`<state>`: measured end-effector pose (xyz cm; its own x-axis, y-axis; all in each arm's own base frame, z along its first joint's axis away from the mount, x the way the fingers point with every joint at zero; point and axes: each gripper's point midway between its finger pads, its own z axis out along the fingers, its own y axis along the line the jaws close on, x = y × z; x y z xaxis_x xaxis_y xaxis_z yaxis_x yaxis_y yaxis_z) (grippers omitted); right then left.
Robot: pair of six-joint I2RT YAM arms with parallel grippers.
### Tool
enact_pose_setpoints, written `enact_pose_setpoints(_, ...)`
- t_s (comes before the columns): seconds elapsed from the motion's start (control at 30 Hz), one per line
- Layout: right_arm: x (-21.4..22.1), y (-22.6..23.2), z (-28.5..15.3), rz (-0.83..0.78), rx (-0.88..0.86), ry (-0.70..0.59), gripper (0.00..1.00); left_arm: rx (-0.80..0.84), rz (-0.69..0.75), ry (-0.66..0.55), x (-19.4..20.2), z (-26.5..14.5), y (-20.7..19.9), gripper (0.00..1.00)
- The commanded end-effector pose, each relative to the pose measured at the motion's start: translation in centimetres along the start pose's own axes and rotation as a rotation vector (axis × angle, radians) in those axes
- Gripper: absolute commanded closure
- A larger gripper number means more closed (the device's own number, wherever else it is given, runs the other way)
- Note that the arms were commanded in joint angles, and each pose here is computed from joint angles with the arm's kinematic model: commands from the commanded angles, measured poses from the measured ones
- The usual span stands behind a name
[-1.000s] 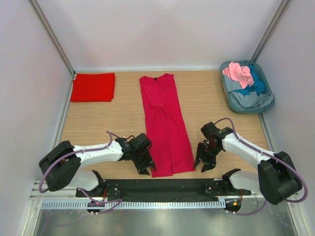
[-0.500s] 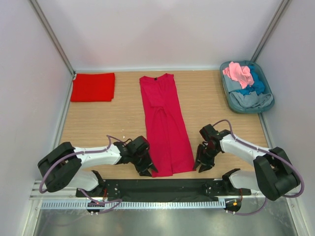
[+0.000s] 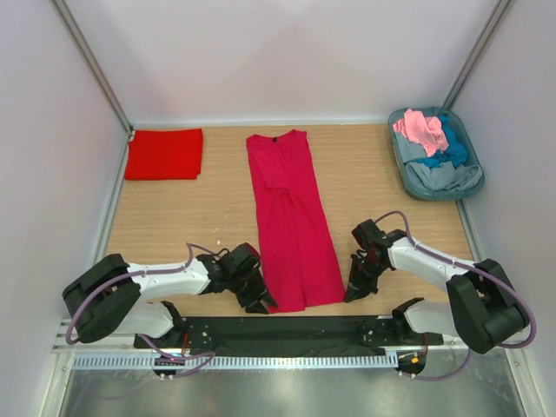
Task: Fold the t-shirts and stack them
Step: Fold the tshirt
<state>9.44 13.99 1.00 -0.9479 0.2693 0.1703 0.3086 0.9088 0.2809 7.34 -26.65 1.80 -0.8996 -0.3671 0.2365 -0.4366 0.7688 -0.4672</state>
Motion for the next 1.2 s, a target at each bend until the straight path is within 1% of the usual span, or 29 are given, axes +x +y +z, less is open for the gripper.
enact_pose_setpoints(0.0, -0.2, 0.1, 0.0, -0.014, -0.005, -0.015, 0.92, -0.032, -0.023, -0.010, -0.1, 0.1, 1.5, 0.64)
enact_pose_setpoints(0.17, -0.3, 0.3, -0.3, -0.020, -0.013, -0.023, 0.99, -0.045, -0.030, -0.010, -0.1, 0.2, 2.1, 0.68)
enact_pose_setpoints(0.27, -0.3, 0.5, -0.4, -0.021, -0.020, -0.026, 0.99, -0.040, -0.036, -0.016, -0.2, 0.1, 1.9, 0.70)
enact_pose_setpoints(0.33, -0.3, 0.5, -0.5, -0.023, -0.022, -0.028, 0.99, -0.045, -0.039, -0.020, -0.3, 0.2, 1.9, 0.76)
enact_pose_setpoints(0.37, -0.3, 0.6, -0.6, -0.022, -0.024, -0.030, 0.99, -0.041, -0.039, -0.022, -0.4, 0.2, 1.8, 0.82)
enact_pose_setpoints(0.43, -0.3, 0.7, -0.7, -0.023, -0.030, -0.032, 0.99, -0.036, -0.037, -0.026, -0.4, 0.2, 1.4, 0.87)
enact_pose_setpoints(0.47, -0.3, 0.8, -0.8, -0.025, -0.035, -0.035, 0.99, -0.026, -0.033, -0.029, -0.5, 0.1, 1.0, 0.94)
enact_pose_setpoints(0.53, -0.4, 1.1, -1.1, -0.031, -0.041, -0.042, 0.99, -0.022, -0.031, -0.030, -0.5, 0.0, 0.6, 0.99)
enact_pose_setpoints(0.97, 0.0, 1.6, -3.1, -0.040, -0.033, -0.081, 0.99, 0.017, -0.046, 0.018, 0.3, -0.9, -2.6, 1.00)
enact_pose_setpoints(1.17, -1.4, 2.6, -4.3, -0.056, -0.018, -0.125, 0.99, 0.025, -0.093, 0.000, -1.0, -1.4, -2.8, 0.99)
